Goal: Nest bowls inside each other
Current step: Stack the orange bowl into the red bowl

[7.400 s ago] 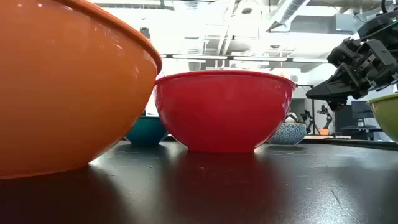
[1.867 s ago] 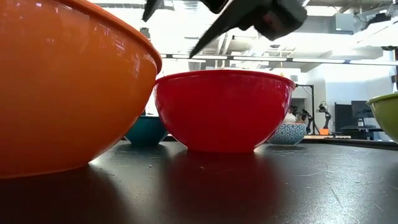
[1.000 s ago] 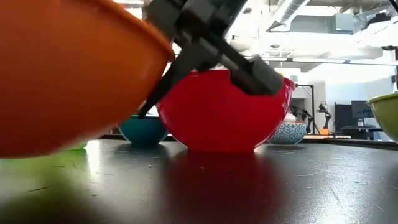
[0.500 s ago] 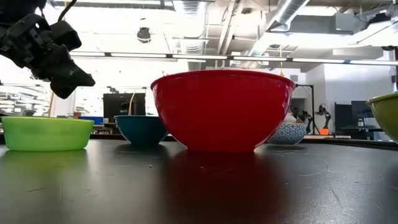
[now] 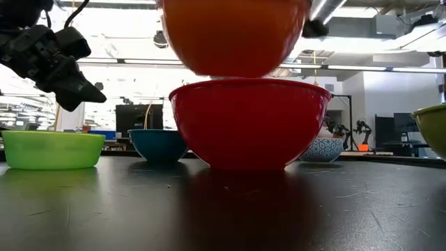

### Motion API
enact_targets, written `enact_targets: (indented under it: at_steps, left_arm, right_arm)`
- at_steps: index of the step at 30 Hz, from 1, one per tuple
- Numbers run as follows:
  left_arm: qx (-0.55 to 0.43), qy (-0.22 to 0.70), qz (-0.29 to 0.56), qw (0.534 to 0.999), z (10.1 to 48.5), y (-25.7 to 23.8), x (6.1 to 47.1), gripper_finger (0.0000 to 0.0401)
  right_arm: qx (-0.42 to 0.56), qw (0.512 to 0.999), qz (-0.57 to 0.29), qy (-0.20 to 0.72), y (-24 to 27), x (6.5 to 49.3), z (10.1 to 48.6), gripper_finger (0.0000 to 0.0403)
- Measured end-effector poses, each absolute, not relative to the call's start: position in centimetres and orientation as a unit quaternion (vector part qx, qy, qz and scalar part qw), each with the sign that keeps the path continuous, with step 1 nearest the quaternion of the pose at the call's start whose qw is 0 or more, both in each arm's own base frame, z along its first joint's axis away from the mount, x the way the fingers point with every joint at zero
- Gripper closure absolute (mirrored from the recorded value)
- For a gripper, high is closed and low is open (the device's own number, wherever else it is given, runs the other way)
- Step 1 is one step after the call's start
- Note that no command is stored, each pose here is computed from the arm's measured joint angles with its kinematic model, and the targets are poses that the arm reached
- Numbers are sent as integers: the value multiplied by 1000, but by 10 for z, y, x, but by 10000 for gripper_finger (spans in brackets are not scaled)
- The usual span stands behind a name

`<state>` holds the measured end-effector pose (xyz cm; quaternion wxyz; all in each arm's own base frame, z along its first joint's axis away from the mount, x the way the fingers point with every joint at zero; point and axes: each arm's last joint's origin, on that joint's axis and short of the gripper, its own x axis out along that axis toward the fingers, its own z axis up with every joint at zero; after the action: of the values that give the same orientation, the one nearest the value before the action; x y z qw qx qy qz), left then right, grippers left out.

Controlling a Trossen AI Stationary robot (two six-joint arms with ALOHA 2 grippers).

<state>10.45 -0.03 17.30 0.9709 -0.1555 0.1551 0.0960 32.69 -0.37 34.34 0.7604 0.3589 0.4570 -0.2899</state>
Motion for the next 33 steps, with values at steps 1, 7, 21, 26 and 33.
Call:
enact_targets:
  at_steps: [1,7,21,26,33]
  left_arm:
    - [-156,154,99,971,173,0,105,390]
    - [-157,156,101,970,173,0,104,388]
    - [-123,157,108,974,173,1,104,388]
    - [-123,158,108,974,173,1,104,388]
    - [-123,157,109,974,173,1,104,388]
  right_arm:
    - [361,758,-288,460,-12,327,338,389]
    - [351,737,-297,496,-49,322,306,389]
    - [357,735,-275,507,-57,322,253,386]
    - [355,730,-288,507,-58,319,245,384]
    - [355,737,-297,493,-57,321,243,355]
